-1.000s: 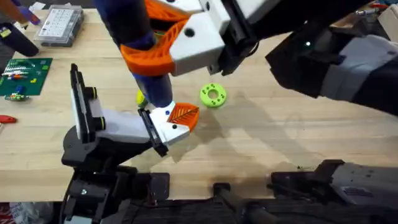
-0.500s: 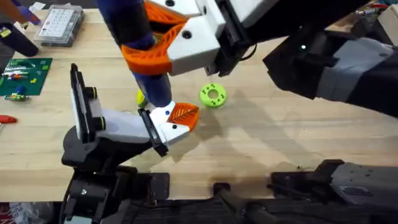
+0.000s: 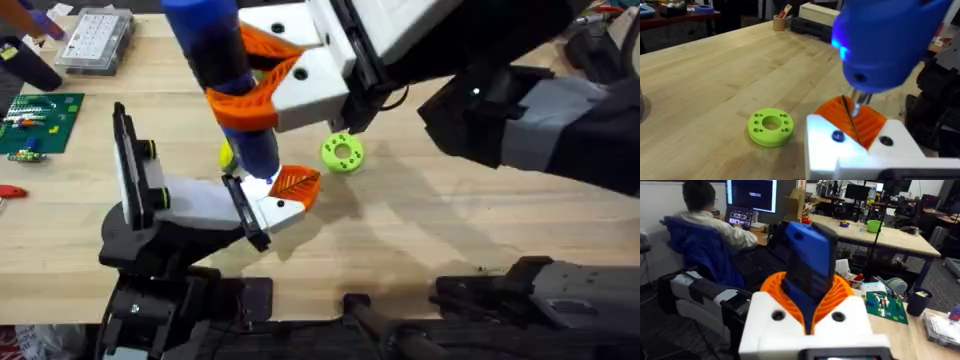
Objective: Pick up the gripper from the table and insert it into the empty holder that is missing its gripper. Then pick up a screw, insert it into the mounting hole, and use the screwdriver to tighten it. Finally, clean up the table by picking up the vegetable and placing it into the bucket.
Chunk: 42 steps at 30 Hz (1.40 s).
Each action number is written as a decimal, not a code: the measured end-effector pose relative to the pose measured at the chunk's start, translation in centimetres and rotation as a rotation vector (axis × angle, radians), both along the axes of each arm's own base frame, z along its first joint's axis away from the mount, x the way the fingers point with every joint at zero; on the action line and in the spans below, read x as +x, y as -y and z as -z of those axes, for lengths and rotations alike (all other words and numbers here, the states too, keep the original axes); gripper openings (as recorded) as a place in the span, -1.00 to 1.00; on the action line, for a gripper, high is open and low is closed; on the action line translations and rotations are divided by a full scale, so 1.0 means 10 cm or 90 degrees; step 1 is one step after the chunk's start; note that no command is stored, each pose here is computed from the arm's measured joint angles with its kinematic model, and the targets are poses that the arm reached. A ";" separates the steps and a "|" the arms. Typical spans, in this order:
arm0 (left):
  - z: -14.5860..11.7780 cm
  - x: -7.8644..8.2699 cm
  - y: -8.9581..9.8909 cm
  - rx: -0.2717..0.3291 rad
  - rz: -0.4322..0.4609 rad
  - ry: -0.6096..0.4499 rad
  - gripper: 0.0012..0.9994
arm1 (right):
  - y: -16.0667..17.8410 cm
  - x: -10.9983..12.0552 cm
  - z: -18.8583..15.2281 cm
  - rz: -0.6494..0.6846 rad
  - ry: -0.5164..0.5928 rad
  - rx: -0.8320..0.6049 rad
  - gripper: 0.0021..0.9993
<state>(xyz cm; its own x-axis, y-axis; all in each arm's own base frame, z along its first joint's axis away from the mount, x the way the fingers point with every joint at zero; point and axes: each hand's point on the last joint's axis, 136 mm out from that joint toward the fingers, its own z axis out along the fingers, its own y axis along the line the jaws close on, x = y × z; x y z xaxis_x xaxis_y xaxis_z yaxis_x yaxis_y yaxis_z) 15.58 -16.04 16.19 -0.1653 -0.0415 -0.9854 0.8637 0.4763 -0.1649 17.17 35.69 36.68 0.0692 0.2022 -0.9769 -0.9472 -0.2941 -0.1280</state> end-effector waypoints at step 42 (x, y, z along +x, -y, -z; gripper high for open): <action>0.00 0.00 0.00 0.000 0.000 0.000 -0.98 | -0.04 0.06 0.13 0.037 -0.014 0.000 -0.92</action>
<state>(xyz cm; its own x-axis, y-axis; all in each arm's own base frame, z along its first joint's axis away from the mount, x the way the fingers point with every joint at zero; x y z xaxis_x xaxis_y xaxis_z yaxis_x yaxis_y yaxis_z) 15.58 -16.04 16.19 -0.1653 -0.0415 -0.9854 0.8637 0.4763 -0.1649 17.78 36.11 35.39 0.0594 0.1987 -0.9783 -0.9652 -0.2388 -0.1071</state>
